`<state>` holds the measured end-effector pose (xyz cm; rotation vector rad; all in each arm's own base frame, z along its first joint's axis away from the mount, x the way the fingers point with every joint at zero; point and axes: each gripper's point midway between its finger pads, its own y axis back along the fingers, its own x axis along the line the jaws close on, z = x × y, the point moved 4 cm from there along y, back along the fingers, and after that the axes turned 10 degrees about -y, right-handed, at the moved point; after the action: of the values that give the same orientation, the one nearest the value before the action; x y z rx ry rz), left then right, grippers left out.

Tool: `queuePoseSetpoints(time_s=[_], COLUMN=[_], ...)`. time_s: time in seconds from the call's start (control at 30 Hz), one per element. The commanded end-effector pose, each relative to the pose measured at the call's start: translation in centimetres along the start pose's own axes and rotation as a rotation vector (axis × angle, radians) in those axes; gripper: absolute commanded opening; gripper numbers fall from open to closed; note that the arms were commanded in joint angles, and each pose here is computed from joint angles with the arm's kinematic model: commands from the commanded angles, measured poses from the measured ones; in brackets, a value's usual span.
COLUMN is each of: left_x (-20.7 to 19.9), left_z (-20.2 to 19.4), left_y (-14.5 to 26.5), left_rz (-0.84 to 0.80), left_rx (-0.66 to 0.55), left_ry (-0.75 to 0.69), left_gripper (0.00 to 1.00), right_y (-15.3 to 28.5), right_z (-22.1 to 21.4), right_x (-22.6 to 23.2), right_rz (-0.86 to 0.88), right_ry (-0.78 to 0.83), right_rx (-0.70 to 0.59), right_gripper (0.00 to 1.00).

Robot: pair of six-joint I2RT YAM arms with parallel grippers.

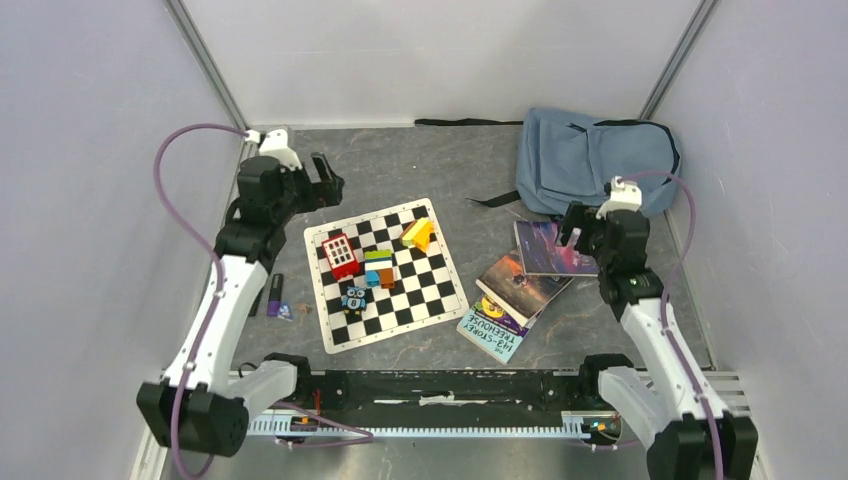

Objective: Pack the student bag
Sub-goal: Pick up the student bag at the center of the board.

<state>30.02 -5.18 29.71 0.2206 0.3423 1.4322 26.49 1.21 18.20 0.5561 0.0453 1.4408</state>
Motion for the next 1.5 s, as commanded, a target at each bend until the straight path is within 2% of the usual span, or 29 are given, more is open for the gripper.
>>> queuePoseSetpoints(time_s=[0.0,0.17,0.27,0.43,0.63,0.97,1.23,1.4,1.47], left_x=[-2.6,-2.8,-2.7,-2.8,-2.6,-3.1,-3.1,-3.1,-3.1], left_z=[0.7,-0.3,-0.7,-1.2,-1.5,-2.1,-2.3,-2.5,-2.6], left_y=[-1.8,-1.4,-1.2,-1.1,-1.2,-1.7,-1.8,-2.1,-2.2], left_rz=[-0.184,-0.196,-0.194,-0.206,-0.192,-0.227,-0.227,-0.226,-0.224], left_rx=[0.002,-0.001,-0.008,0.016,0.03,0.068,0.075,0.087,0.089], left_ry=[0.033,0.048,0.058,0.06,0.058,0.076,0.079,0.081,0.08], left_gripper=[1.0,1.0,1.0,1.0,1.0,1.0,1.0,1.0,1.0], right_y=[-1.7,-4.9,-6.2,-7.5,-9.1,-12.6,-15.5,-17.5,-18.0], right_z=[3.9,4.5,4.9,4.0,3.4,1.3,1.4,2.2,2.8], right_x=[2.1,0.2,-3.8,-9.8,-12.1,-14.1,-14.7,-14.9,-14.9], right_rz=[0.02,-0.104,-0.207,-0.25,-0.189,-0.24,-0.216,-0.18,-0.158], right_ry=[-0.065,-0.174,-0.308,-0.501,-0.516,-0.584,-0.709,-0.7,-0.673], right_rx=[-0.029,-0.041,-0.09,-0.112,-0.086,-0.021,-0.069,-0.091,-0.104], right_gripper=[0.98,0.98,0.98,0.98,0.98,0.98,0.94,0.91,0.87])
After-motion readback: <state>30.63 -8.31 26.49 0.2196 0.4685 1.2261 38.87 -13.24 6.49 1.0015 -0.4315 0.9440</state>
